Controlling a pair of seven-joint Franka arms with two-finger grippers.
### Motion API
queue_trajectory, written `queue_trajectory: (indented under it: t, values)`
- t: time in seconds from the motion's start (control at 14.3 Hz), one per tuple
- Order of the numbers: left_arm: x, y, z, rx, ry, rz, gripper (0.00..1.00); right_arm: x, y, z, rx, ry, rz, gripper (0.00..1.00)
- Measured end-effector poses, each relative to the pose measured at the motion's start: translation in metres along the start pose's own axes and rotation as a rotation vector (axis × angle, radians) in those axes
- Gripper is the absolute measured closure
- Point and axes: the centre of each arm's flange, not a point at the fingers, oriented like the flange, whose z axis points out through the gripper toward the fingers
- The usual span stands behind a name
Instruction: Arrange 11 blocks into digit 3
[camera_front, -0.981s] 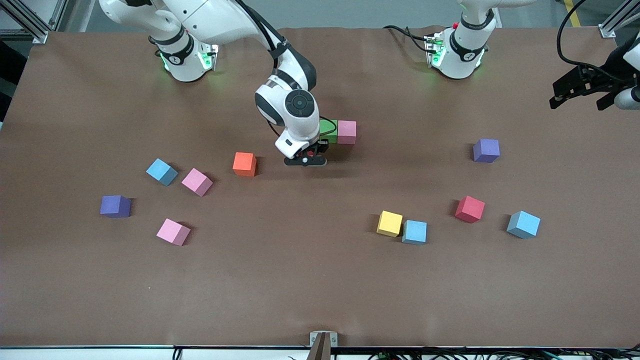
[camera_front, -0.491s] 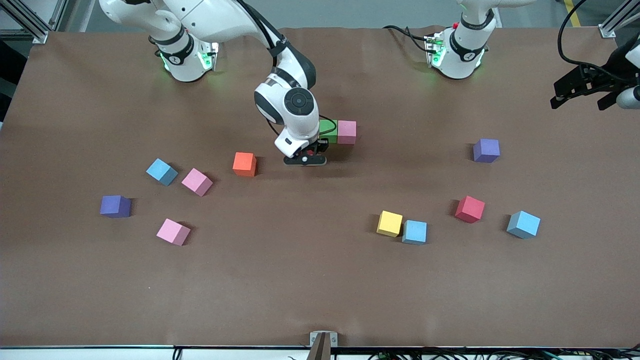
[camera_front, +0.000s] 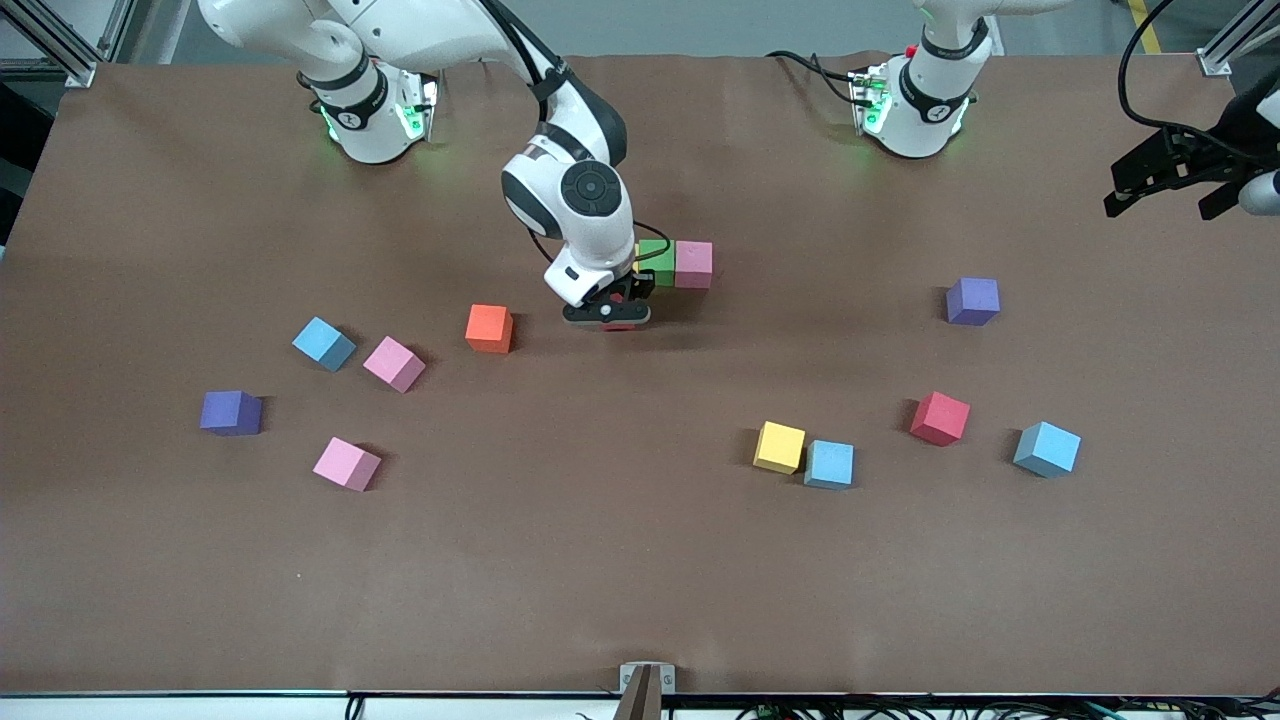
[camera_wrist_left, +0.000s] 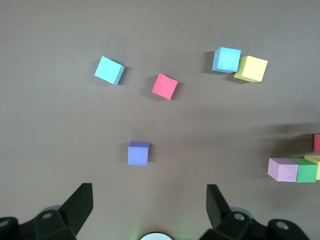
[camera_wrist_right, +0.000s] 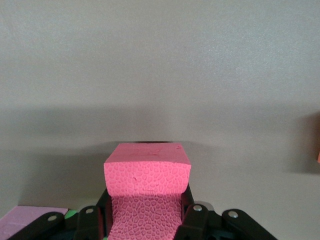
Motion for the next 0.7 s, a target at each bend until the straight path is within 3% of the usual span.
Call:
queue_trajectory:
  t: [0.7]
  values:
    - [0.0000,0.0000,0.0000,0.000,0.000,0.000,0.00,-0.0033,0.0026,0.0084,0.027,0.022,-0.001,0.46]
